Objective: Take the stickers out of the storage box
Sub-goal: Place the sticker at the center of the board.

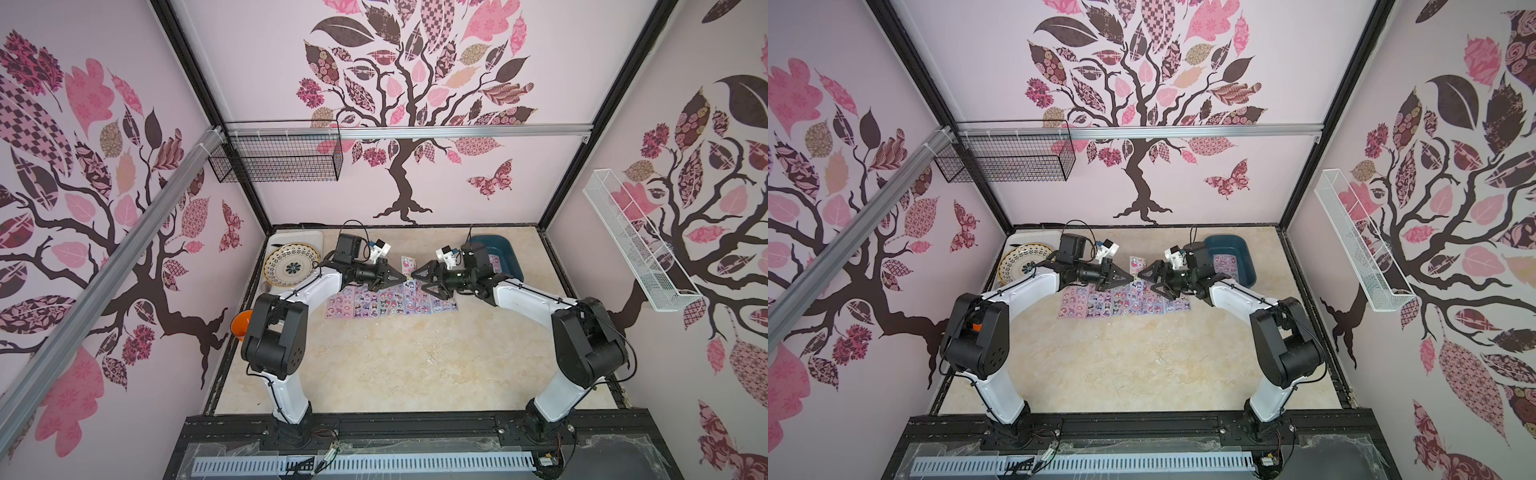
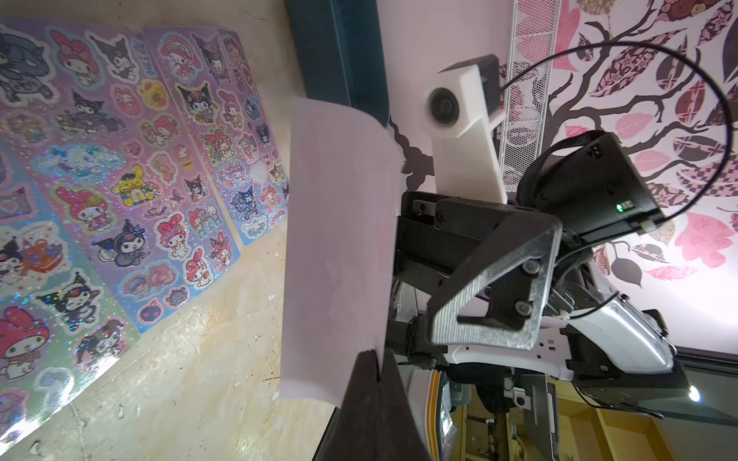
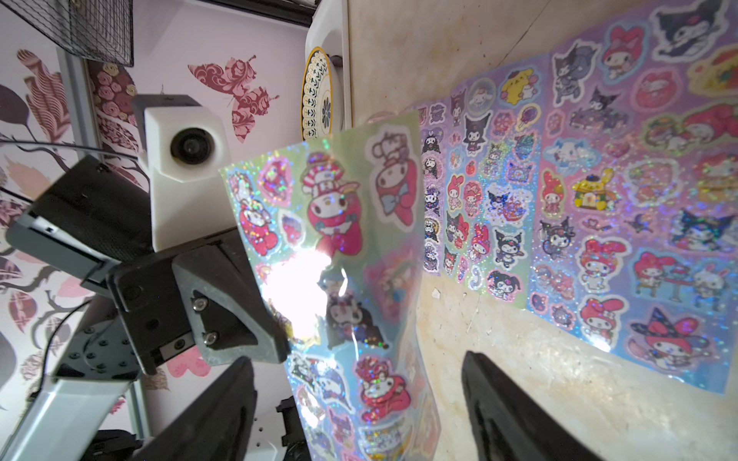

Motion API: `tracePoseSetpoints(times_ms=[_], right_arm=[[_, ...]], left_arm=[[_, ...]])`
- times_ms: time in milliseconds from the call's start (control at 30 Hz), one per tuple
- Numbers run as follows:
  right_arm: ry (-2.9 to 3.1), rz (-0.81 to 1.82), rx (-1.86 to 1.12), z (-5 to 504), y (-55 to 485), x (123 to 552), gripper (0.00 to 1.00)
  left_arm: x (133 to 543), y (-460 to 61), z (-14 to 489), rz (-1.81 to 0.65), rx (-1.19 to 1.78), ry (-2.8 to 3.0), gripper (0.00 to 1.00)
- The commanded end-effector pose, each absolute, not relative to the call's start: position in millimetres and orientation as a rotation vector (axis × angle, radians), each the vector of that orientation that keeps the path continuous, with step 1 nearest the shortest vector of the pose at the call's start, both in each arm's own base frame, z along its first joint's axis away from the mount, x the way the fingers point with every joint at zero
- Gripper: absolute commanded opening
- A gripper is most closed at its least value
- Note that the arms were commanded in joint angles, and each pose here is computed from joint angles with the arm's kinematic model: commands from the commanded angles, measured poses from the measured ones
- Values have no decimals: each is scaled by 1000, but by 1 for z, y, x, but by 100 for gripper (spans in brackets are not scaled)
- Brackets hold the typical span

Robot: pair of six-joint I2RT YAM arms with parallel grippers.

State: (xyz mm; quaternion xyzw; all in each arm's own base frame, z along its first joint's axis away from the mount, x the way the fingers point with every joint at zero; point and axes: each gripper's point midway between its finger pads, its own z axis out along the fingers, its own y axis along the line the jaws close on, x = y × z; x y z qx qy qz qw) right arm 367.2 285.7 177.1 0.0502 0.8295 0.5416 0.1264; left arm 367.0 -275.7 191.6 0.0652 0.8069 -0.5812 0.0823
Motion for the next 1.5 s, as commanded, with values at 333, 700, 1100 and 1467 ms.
tracePoseSetpoints(times_ms=[333,700,1100,1467], right_arm=[[2203,1925,-36,227,309,361,99],[2216,1934,-83,224,316,362,96],[2232,1835,-168,247,305,345,87],[2230,1807,-140,250,299,347,75]], left_arm=[[359,-281,235,-1905,222,2278,0],[363,-283,254,-1951,230,2227,0],[372,-264,217,-1830,158,2327,0],[367,-254,203,-1798,146,2374,0]])
